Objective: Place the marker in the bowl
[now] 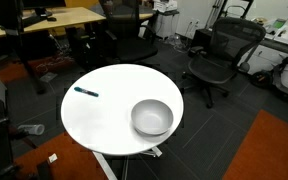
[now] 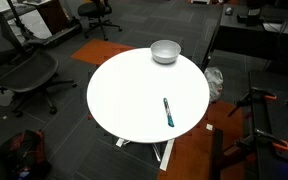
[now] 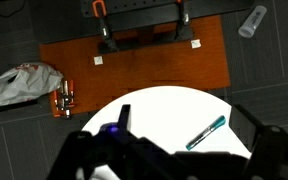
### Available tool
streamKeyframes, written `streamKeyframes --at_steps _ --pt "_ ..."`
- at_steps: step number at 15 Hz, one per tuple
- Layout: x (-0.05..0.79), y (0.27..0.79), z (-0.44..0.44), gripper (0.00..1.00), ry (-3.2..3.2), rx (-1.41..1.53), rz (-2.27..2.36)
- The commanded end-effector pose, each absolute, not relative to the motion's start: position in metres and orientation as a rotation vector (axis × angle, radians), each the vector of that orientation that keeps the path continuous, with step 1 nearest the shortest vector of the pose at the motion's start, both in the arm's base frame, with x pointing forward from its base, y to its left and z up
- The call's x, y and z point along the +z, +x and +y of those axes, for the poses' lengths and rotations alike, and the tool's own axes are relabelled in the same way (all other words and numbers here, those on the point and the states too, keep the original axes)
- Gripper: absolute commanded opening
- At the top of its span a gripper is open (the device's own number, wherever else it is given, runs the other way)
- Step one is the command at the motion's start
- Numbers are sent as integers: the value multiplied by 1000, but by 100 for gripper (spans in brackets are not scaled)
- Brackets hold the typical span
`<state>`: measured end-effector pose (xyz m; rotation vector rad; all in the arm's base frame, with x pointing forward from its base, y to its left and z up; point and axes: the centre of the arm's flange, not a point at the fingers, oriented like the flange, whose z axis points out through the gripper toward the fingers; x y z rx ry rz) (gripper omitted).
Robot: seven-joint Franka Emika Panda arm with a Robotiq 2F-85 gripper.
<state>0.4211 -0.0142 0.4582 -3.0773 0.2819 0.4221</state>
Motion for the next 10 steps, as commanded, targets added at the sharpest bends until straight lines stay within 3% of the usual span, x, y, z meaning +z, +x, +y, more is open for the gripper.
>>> streamKeyframes --at_steps 1,10 --pt "461 413 22 100 -3039 427 444" --pt "437 418 88 100 -3026 456 855"
